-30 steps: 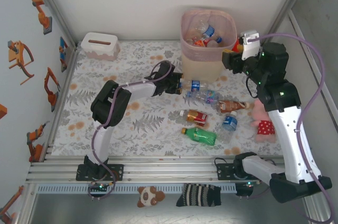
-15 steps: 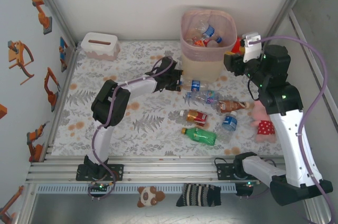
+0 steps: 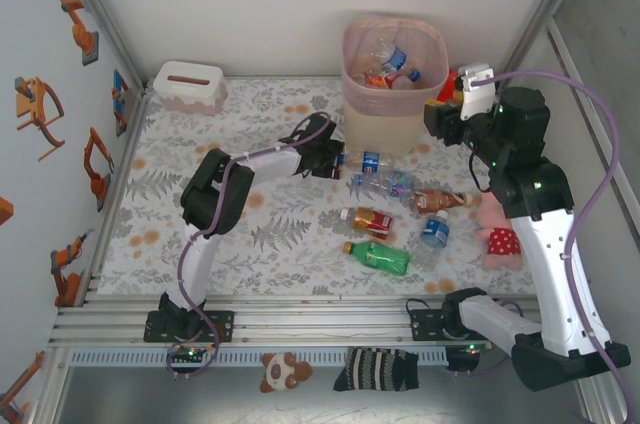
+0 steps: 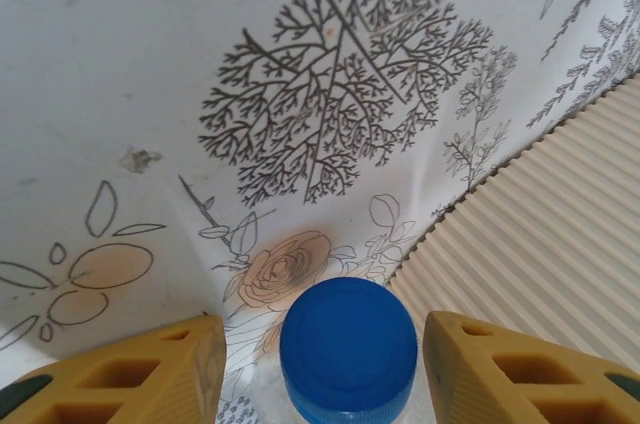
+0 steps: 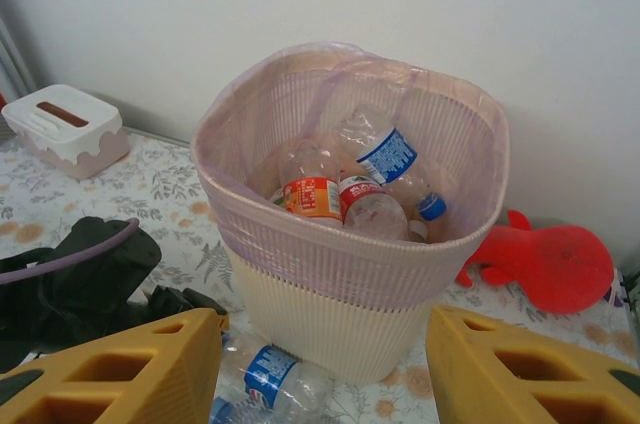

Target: Put the plastic bottles in the bin

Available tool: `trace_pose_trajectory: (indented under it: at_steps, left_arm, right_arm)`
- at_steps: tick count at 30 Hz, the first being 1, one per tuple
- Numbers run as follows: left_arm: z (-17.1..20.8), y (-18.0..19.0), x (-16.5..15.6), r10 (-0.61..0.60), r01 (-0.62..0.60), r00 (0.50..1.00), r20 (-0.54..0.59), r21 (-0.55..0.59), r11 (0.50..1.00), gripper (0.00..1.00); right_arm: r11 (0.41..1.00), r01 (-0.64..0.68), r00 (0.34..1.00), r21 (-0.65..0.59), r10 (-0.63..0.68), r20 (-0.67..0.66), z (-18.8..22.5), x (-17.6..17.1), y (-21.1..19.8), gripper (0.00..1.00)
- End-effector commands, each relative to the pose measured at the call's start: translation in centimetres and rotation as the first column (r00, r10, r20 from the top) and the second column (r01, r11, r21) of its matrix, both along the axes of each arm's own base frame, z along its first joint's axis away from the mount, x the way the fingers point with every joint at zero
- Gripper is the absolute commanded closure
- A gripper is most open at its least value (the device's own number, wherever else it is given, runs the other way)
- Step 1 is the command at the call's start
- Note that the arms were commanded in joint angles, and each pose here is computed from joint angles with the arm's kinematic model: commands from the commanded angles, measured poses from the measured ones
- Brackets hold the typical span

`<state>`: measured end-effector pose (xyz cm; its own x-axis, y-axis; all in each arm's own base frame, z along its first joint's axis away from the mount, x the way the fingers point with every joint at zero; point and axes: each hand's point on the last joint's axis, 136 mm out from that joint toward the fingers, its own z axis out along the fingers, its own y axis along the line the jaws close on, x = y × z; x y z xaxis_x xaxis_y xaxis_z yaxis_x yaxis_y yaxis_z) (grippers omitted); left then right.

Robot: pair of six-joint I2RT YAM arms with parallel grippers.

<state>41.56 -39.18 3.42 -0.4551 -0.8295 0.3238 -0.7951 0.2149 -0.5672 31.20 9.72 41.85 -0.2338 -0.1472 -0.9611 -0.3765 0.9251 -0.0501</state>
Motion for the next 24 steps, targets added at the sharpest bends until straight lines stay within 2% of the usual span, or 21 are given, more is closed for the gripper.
trace_pose_trajectory:
  at_steps: [1,11,24]
  left_arm:
    - [-0.7,0.4,-0.1,0.020,-0.019,0.999,-0.046,0.018,1.000,0.50]
    - [0.5,1.4,0.5,0.054,-0.054,0.998,-0.009,0.015,0.998,0.66]
    - [6.9,3.5,0.3,0.077,-0.071,0.986,0.145,-0.049,0.996,0.68]
  right_arm:
    - [1.000,0.013,1.000,-0.005,-0.013,0.019,0.3,-0.3,-0.4,0.44]
    - [1.000,0.015,1.000,-0.003,-0.015,0.026,0.6,-0.7,-0.5,0.44]
    - [1.000,0.008,1.000,0.003,-0.008,0.017,0.5,-0.9,-0.4,0.44]
